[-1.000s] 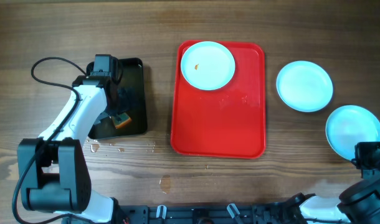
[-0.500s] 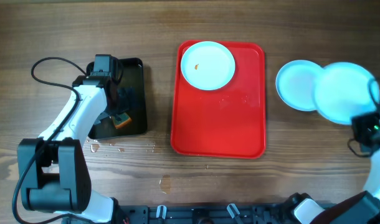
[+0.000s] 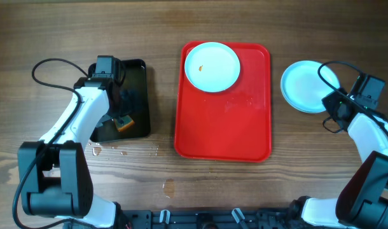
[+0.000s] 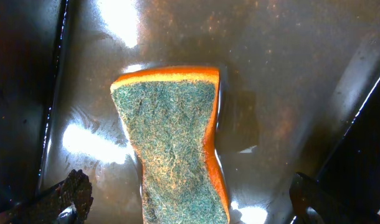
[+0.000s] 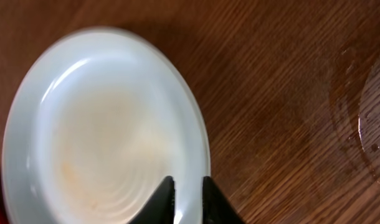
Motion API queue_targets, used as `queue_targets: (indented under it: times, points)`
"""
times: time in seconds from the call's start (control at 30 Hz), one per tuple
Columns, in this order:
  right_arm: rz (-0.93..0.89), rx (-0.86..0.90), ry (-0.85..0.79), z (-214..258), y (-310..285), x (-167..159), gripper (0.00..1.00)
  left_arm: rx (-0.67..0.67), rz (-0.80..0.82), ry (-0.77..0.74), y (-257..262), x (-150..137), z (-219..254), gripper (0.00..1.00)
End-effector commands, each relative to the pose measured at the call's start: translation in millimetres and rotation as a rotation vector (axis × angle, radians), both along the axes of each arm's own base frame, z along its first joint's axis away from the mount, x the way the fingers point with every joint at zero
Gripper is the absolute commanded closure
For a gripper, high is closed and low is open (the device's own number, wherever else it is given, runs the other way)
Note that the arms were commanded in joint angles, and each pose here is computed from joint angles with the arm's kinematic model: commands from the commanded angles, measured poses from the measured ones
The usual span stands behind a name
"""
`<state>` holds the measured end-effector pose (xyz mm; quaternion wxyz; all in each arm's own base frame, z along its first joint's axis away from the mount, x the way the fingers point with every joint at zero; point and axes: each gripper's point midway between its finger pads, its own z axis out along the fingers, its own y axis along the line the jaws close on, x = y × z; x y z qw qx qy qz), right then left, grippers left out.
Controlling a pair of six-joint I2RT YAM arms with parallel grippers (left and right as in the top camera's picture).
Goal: Clean dirty plates on tray and stack at the side
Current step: 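Move right gripper to the last white plate and grip its rim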
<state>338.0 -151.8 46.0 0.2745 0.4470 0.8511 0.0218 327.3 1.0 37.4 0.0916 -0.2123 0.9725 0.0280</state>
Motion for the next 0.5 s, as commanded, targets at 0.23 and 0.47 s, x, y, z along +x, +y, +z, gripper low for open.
queue_targets:
  times: [0.23, 0.47]
  points:
    - [0.676, 0.195, -0.211, 87, 158, 12, 0.69, -0.011, -0.007, -0.010, -1, 0, 3, 0.00]
    - [0.946, -0.215, -0.172, 149, 240, 35, 0.66, -0.011, -0.007, -0.010, -1, 0, 3, 0.00]
